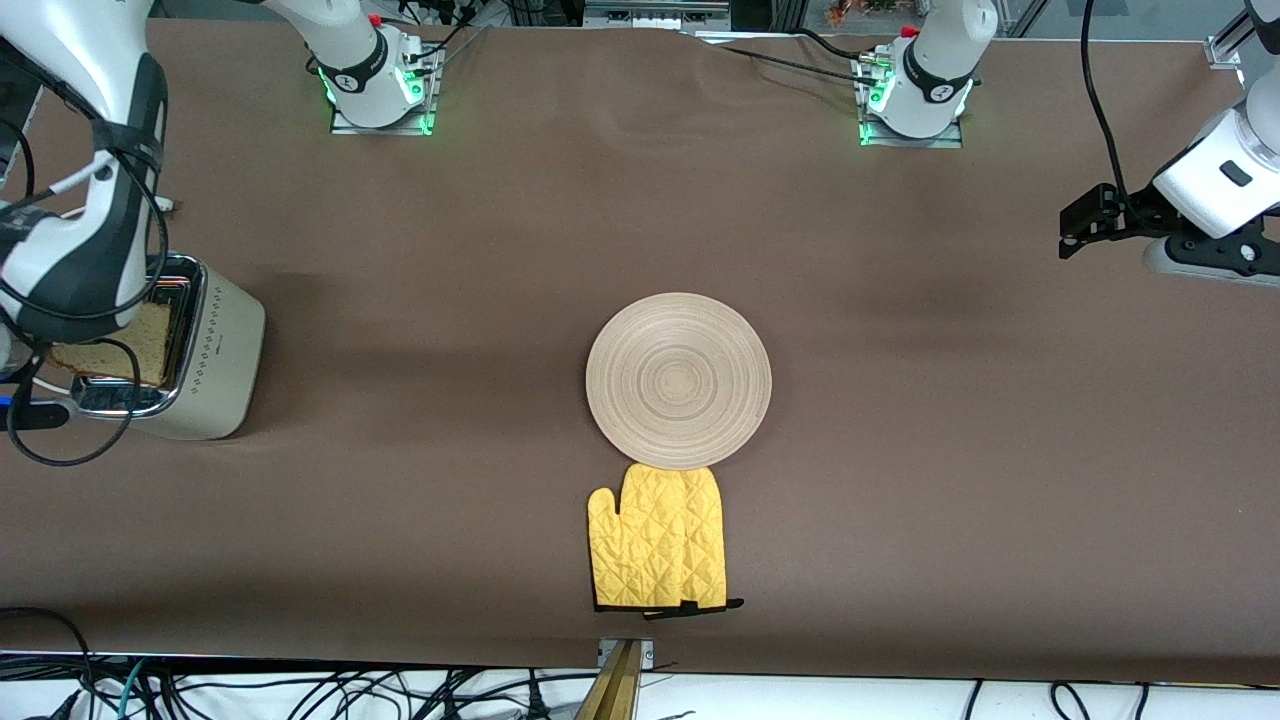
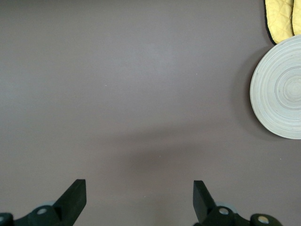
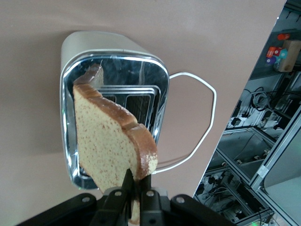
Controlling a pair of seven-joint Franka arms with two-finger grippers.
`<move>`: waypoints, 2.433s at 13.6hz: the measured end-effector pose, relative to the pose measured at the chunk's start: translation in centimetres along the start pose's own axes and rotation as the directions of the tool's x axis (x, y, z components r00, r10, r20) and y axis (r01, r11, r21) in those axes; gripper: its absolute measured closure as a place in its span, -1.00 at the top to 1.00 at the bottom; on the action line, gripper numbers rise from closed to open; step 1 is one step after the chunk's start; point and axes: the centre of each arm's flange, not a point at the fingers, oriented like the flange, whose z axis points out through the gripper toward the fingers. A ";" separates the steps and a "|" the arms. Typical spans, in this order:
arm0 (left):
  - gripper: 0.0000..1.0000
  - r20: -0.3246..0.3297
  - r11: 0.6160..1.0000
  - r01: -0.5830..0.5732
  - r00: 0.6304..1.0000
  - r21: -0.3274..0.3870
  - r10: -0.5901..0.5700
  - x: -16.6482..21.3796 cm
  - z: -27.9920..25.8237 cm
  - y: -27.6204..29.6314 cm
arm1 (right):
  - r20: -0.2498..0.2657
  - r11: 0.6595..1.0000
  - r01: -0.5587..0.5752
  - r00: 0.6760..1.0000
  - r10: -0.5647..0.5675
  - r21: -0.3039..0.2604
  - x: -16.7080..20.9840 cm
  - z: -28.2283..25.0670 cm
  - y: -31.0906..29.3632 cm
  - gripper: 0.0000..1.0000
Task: Move plate and put bread in toaster
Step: 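Align the held bread over a toaster slot with the right gripper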
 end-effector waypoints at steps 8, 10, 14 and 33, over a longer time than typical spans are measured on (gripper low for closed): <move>1.00 0.000 1.000 0.000 1.000 0.000 0.000 0.0 0.0 0.0 | 0.018 1.000 -0.025 1.000 0.025 0.004 -0.1 2.0 2.8 -0.84; 1.00 0.000 1.000 0.000 1.000 0.000 0.000 0.0 0.0 0.0 | 0.039 0.999 -0.035 0.999 0.035 0.014 -0.3 3.2 3.5 -0.84; 1.00 0.000 1.000 -0.001 1.000 0.000 0.001 0.0 0.0 0.0 | 0.069 0.997 -0.080 0.995 0.078 0.016 0.0 4.6 3.1 -0.84; 1.00 0.000 1.000 -0.001 1.000 0.000 0.001 0.0 0.0 0.0 | 0.049 0.989 -0.140 0.989 0.143 -0.054 0.4 -0.9 -5.6 -0.84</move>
